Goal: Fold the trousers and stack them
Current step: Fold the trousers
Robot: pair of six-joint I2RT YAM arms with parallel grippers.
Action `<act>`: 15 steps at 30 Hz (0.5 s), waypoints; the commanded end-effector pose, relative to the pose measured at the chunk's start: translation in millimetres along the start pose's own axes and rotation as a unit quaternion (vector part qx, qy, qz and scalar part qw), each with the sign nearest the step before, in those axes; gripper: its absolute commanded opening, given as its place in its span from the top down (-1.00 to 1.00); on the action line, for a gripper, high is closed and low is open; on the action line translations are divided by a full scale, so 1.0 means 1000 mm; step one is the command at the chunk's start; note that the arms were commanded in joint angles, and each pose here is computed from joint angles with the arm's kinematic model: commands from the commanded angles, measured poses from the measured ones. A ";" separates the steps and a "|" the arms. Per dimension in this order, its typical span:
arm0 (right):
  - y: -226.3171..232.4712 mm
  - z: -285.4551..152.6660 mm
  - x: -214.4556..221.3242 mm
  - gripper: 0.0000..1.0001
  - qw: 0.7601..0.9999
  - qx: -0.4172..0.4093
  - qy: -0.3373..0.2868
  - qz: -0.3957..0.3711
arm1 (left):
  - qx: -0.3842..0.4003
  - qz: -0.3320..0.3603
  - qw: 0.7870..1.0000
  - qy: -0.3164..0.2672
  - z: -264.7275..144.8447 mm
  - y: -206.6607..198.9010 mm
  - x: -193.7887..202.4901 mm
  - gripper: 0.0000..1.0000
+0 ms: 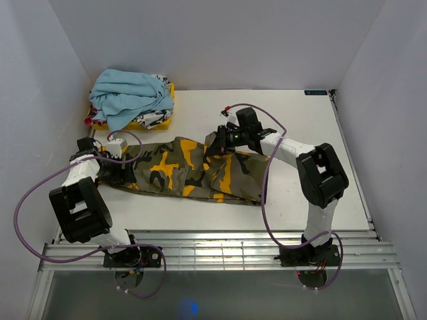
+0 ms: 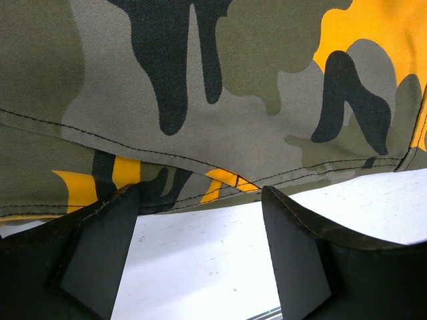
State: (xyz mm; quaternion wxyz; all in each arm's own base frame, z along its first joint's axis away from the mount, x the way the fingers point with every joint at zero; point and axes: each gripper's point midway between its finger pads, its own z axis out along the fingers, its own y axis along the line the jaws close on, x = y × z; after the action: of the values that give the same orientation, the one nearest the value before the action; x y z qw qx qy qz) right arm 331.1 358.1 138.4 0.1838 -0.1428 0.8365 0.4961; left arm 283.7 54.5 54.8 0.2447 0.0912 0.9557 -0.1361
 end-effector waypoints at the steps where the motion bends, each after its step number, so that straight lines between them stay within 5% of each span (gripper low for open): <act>1: 0.016 0.018 -0.012 0.85 1.000 -0.020 -0.012 -0.004 | 0.001 -0.005 1.000 -0.001 0.000 -0.001 0.003 -0.69; 15: 0.043 0.067 0.017 0.84 0.997 -0.061 0.037 0.022 | 0.001 -0.003 1.000 0.006 0.002 -0.002 0.009 -0.72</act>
State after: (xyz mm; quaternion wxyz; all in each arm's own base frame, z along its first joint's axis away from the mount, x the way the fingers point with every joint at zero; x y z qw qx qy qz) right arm 306.6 410.5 104.6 0.1141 -0.1321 0.8458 0.5041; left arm 280.4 53.4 50.1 0.2401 0.0903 0.9567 -0.1377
